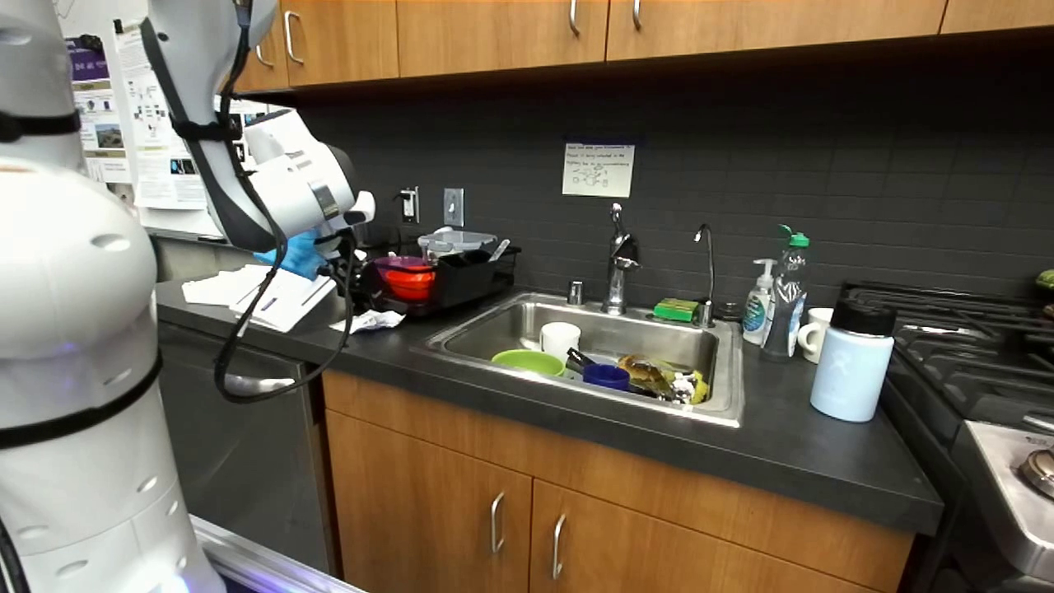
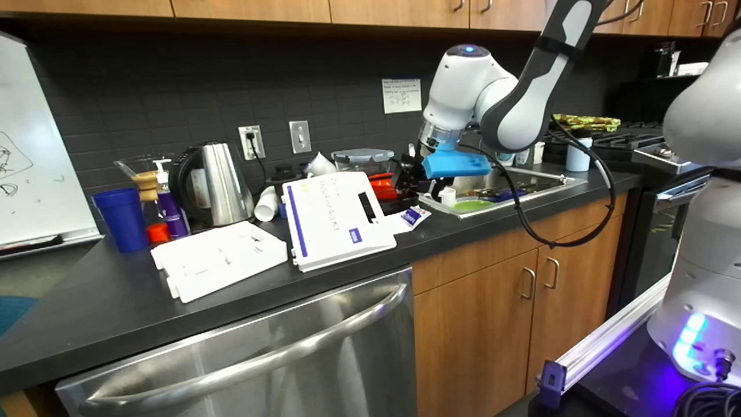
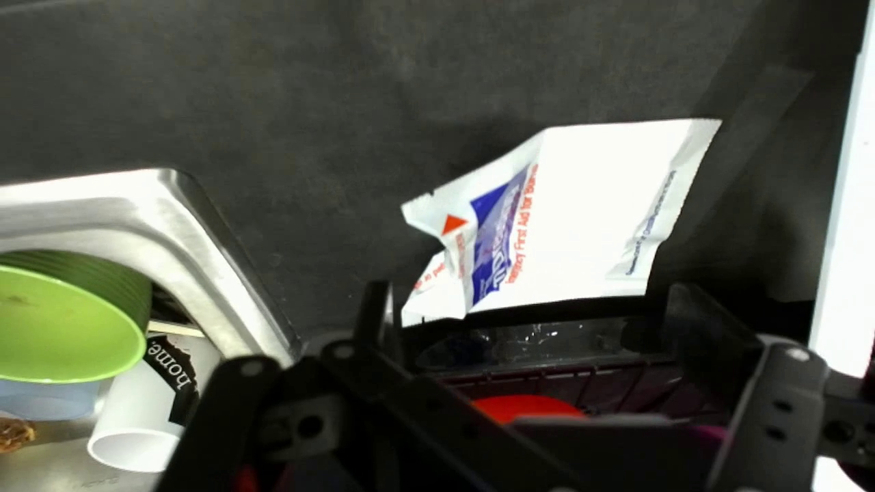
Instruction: Open the white object and put the white item on the counter
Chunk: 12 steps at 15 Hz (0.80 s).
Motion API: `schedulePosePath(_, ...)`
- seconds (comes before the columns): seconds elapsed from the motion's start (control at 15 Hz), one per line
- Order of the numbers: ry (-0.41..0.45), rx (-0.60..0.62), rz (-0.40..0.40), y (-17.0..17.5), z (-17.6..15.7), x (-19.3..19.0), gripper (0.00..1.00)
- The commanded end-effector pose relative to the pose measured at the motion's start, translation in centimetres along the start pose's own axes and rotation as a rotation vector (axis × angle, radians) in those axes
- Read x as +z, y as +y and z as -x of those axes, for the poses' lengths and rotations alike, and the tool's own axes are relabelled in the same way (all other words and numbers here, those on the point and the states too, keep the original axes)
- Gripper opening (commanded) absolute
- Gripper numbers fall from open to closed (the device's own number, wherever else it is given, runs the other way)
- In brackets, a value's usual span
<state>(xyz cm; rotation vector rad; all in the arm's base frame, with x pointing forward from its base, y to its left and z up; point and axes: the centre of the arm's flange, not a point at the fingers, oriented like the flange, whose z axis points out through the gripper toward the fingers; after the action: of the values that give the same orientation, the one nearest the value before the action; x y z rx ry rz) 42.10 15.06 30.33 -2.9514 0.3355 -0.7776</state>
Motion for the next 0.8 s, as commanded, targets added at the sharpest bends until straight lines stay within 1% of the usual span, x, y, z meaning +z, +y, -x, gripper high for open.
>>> schedulePosePath(0.0, -0.001, -0.028, -0.004, 0.9, 2.1, -5.9, 1.0)
schedulePosePath(0.2, 0.0, -0.038, -0.034, 1.0, 4.2, -8.6, 1.0)
schedulePosePath(0.27, 0.014, -0.043, -0.034, 1.1, 4.9, -9.4, 1.0)
schedulePosePath(0.4, 0.034, -0.073, -0.032, 0.2, 5.2, -10.8, 1.0)
schedulePosePath(0.53, 0.043, -0.116, -0.014, -0.5, 5.5, -12.0, 1.0)
schedulePosePath(0.73, 0.007, -0.203, 0.027, -1.2, 6.6, -13.7, 1.0)
